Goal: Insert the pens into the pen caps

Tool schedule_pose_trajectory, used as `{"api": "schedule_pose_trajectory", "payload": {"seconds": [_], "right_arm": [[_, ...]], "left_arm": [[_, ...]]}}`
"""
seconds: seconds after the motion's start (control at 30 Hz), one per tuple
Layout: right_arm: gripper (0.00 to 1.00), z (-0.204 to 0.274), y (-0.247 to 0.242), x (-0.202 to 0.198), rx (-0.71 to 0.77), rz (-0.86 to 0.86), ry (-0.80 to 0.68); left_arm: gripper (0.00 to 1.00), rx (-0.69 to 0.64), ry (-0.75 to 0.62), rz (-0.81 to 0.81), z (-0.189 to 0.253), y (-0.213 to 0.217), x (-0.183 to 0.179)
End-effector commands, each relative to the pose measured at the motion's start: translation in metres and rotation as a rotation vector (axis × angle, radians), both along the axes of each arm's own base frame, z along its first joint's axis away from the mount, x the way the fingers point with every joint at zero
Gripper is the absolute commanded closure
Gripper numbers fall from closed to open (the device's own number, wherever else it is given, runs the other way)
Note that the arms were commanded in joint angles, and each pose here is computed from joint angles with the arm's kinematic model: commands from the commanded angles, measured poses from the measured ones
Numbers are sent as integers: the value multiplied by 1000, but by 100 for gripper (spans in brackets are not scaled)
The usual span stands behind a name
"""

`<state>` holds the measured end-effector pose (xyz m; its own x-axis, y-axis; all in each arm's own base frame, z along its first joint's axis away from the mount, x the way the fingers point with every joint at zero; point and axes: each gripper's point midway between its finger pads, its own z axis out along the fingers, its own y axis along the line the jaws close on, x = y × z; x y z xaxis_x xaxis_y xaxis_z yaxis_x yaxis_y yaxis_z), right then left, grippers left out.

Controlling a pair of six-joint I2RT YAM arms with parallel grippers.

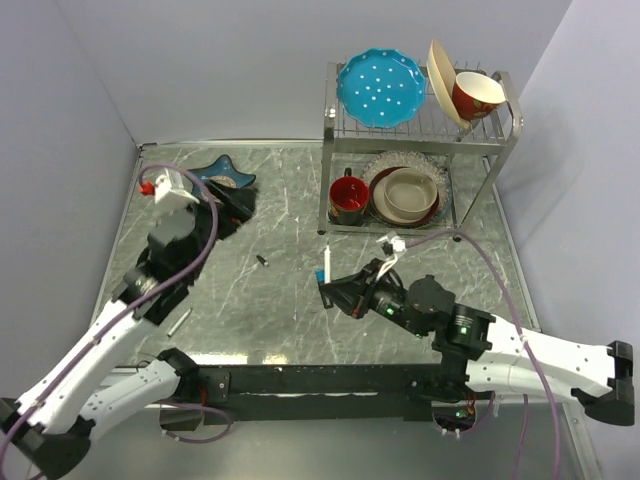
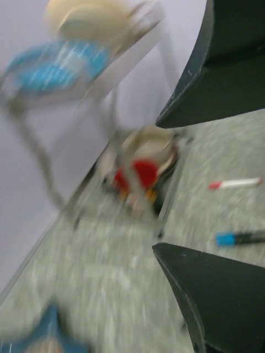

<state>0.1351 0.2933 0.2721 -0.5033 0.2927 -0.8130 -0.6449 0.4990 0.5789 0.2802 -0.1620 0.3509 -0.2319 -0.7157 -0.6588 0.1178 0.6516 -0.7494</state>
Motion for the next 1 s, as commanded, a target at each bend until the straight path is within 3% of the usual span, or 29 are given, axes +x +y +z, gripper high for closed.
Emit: {"api": "schedule_pose_trajectory", "payload": {"seconds": [0.0,0.07,0.2,0.3,0.37,0.47,0.53,0.77,0.97], "right_arm": [[100,6,-19,3,28,-49,-14],[100,4,-22,1,31,-47,-17],[100,11,-28,-4,70,-34,-29],[100,13,-29,-6,81,-29,-32],[100,15,-31,-6,85,-26,-48],[100,17,-38,-1,69,-61,-65],[100,18,-40,-1,66,-68,-72],[100,22,-41,4,41,-89,-98],[100,23,-38,3,51,-77,-101]], "left_arm": [[14,61,254,404,-55,88,54],[16,130,359,511,-79,118,75],[21,23,522,778,-115,209,96],[33,-3,580,815,-139,254,113],[50,9,664,859,-159,274,120],[50,125,720,911,-175,305,132],[50,196,801,950,-189,320,134],[43,116,886,817,-231,312,159],[48,314,966,696,-255,319,165]]}}
